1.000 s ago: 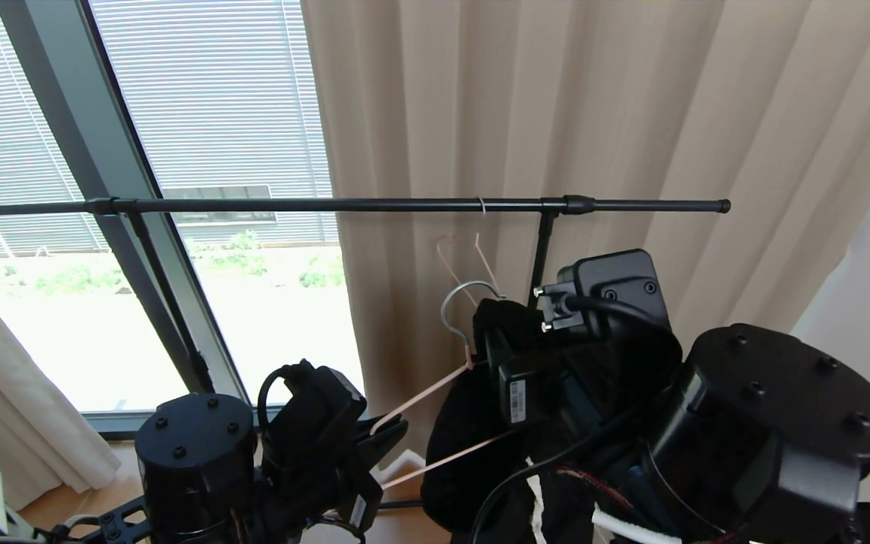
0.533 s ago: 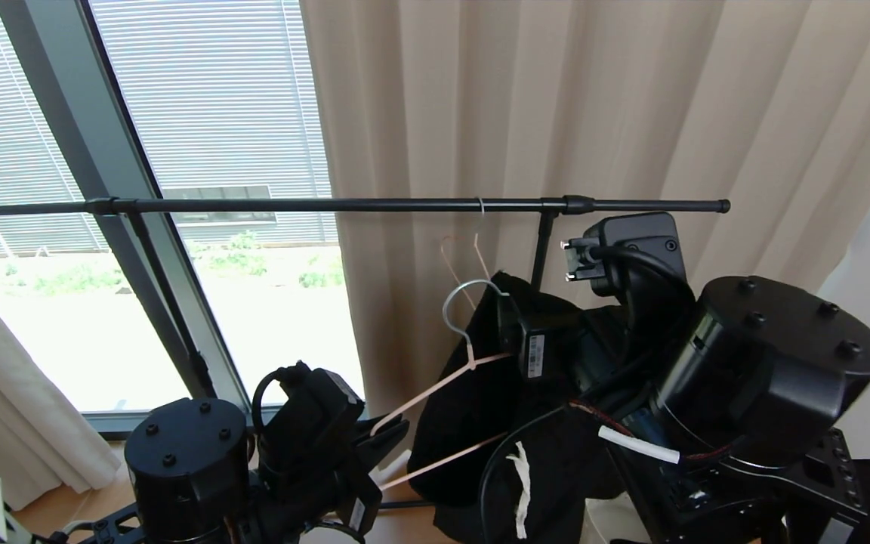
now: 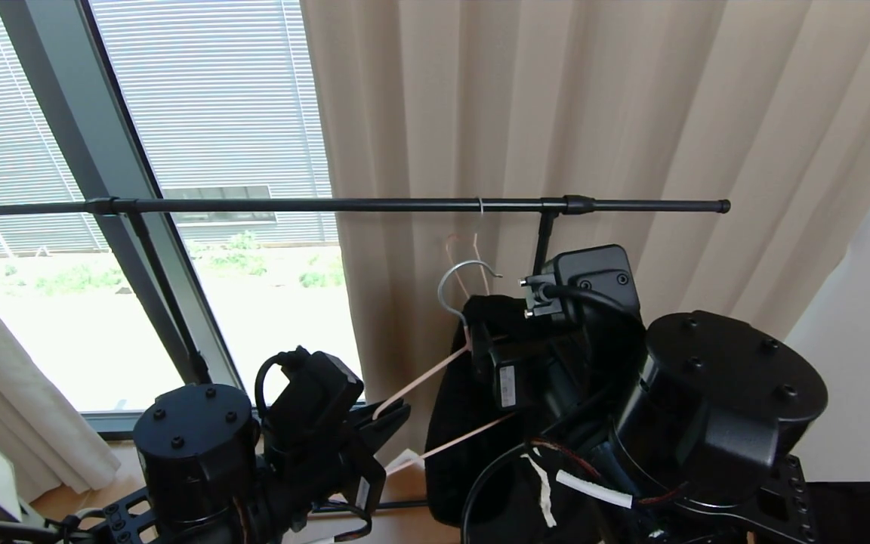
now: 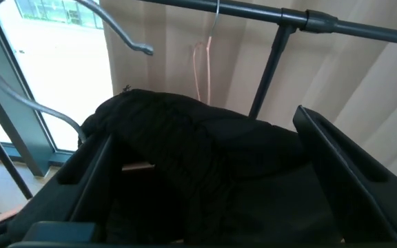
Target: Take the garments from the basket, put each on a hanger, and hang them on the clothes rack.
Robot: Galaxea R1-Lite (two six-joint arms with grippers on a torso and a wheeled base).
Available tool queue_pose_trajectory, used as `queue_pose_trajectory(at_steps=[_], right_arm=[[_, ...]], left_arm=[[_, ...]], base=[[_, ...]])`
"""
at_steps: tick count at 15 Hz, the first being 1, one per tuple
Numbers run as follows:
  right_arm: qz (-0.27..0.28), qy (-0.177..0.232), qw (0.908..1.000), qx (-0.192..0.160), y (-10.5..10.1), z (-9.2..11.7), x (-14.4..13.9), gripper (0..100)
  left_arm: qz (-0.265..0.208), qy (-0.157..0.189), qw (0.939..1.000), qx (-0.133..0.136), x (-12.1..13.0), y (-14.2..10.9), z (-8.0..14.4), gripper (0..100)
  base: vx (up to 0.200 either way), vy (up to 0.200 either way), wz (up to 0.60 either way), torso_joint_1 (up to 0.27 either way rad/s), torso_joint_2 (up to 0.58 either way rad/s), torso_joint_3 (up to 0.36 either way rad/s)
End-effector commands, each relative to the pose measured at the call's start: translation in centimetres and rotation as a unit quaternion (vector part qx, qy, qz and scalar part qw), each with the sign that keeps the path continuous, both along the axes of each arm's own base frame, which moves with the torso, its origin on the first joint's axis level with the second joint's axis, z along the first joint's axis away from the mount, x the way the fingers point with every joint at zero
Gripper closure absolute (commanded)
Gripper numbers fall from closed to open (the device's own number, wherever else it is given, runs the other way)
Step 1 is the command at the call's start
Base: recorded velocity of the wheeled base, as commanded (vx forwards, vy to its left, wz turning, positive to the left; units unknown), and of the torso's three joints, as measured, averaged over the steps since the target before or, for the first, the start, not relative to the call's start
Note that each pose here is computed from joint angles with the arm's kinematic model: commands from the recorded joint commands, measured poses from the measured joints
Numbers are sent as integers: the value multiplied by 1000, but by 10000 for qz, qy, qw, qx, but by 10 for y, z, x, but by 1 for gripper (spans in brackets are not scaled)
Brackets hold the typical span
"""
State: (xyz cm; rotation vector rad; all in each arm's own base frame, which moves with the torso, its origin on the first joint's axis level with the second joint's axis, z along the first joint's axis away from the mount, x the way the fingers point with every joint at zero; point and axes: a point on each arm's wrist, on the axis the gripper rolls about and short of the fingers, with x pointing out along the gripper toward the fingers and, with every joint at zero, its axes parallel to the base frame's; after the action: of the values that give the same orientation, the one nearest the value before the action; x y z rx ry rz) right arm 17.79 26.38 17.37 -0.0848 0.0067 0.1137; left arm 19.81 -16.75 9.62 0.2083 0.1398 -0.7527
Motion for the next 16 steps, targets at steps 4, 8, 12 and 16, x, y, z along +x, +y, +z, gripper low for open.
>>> queue_pose_trajectory(at_steps=[4, 8, 12, 16], right_arm=[[8, -51, 10000, 59, -5, 8, -4, 0], [8, -55, 10000, 66, -7, 9, -5, 0], [54, -59, 9999, 73, -15, 11, -9, 0], [369, -4, 9993, -18, -21, 8, -15, 0]], left_arm=[[187, -72, 9998, -61, 13, 2, 2, 100], [290, -133, 9994, -132, 22, 4, 5, 100], [305, -53, 9991, -282, 22, 3, 4, 100], [288, -172, 9987, -390, 22, 3, 5, 100]], base=[[0, 0, 0, 0, 0, 0], [0, 0, 0, 0, 0, 0], [0, 0, 0, 0, 0, 0], [0, 0, 0, 0, 0, 0]])
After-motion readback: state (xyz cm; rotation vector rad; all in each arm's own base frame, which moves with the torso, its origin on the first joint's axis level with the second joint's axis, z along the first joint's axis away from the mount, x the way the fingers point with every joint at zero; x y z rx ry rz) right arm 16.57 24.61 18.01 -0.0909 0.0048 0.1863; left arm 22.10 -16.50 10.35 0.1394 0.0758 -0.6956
